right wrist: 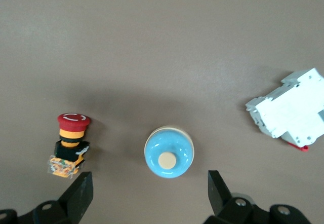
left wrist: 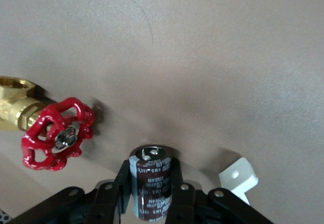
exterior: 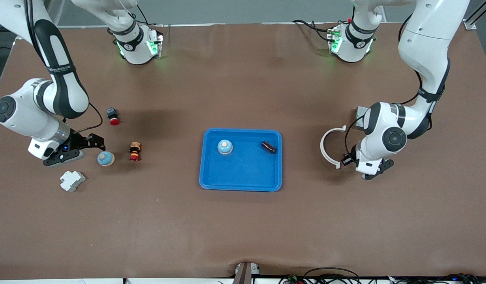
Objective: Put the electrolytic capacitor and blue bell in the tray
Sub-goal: 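Grasp the second capacitor with the left gripper while the right gripper grasps the bell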
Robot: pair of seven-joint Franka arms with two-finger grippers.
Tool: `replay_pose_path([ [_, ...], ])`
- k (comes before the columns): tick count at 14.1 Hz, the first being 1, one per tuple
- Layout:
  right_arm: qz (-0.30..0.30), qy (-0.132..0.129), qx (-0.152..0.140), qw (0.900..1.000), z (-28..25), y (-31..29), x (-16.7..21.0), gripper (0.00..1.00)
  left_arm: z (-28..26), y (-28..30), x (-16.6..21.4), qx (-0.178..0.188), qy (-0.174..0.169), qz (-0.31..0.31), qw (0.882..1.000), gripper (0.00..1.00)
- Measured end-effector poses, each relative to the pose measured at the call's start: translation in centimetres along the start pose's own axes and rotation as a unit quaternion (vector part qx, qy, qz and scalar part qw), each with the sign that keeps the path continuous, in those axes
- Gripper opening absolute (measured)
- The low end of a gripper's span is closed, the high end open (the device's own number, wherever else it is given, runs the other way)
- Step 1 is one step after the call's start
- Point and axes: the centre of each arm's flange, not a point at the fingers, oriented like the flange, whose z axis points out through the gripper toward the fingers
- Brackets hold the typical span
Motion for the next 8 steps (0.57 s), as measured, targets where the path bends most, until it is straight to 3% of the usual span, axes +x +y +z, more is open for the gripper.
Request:
replay_pose_path([
  [3, -0.005, 0.007, -0.011, 1.0, 1.3, 0.5, -0.7, 1.0, -1.9, 0.6, 0.8, 0.006, -0.004, -0.001, 1.0, 0.34],
  [8, -0.003, -0.008, -0.015, 1.0, 5.5, 1.7, -1.9, 1.0, -8.7, 3.7, 1.4, 0.028, -0.025, -0.028, 0.999, 0.34],
])
